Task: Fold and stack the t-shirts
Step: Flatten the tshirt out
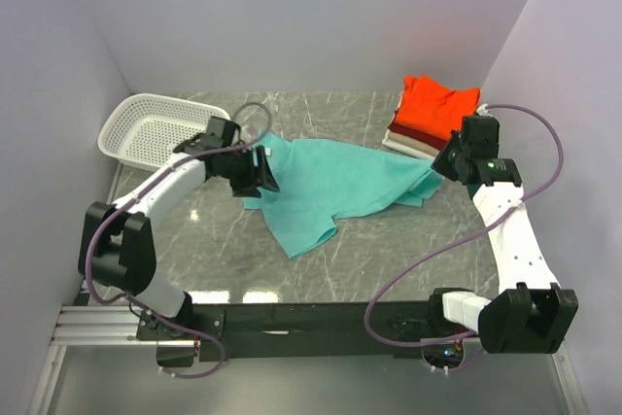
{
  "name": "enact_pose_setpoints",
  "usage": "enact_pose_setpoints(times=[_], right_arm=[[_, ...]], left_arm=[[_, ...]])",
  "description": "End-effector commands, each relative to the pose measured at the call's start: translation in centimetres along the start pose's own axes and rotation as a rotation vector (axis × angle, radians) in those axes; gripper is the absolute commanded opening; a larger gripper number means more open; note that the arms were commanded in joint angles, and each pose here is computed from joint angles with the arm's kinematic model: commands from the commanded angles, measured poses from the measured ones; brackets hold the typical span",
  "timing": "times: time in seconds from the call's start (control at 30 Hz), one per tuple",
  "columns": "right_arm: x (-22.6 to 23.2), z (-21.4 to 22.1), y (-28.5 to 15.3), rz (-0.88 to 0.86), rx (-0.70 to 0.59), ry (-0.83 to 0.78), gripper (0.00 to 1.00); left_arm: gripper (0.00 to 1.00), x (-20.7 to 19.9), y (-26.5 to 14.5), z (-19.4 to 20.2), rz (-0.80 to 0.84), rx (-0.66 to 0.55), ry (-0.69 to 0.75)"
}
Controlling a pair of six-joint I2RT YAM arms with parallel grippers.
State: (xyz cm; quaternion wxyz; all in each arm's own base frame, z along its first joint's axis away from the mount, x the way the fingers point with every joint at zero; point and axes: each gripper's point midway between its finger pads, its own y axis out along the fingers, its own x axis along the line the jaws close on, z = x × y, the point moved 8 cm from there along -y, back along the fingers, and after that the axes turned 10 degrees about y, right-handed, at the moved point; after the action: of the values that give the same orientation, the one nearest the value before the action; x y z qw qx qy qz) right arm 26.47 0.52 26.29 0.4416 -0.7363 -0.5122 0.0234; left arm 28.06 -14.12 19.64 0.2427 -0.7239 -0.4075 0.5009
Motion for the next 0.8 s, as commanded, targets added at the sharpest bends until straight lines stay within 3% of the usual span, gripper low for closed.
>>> enact_pose_setpoints(times=[0.0, 0.17, 0.37, 0.77], right_arm=[[0.1, 0.3, 0.6, -0.033, 0.002, 0.013, 0.0], [-0.7, 1.3, 1.0, -0.017, 0.025, 0.005, 0.0], [-1.0, 2.4, 1.0, -0.043, 0.057, 0.008, 0.0], [-1.8, 3.7, 0.6, -0.061, 0.07, 0.001, 0.0]], left_arm=[[0.65, -1.6, 2.6, 2.5, 0.022, 0.105, 0.046], [0.6, -1.3, 3.8, 6.5, -0.041, 0.215, 0.046], [0.6, -2.3, 4.2, 10.1, -0.044, 0.26, 0.031], [0.61, -3.9, 6.3, 12.1, -0.004, 0.296, 0.023]])
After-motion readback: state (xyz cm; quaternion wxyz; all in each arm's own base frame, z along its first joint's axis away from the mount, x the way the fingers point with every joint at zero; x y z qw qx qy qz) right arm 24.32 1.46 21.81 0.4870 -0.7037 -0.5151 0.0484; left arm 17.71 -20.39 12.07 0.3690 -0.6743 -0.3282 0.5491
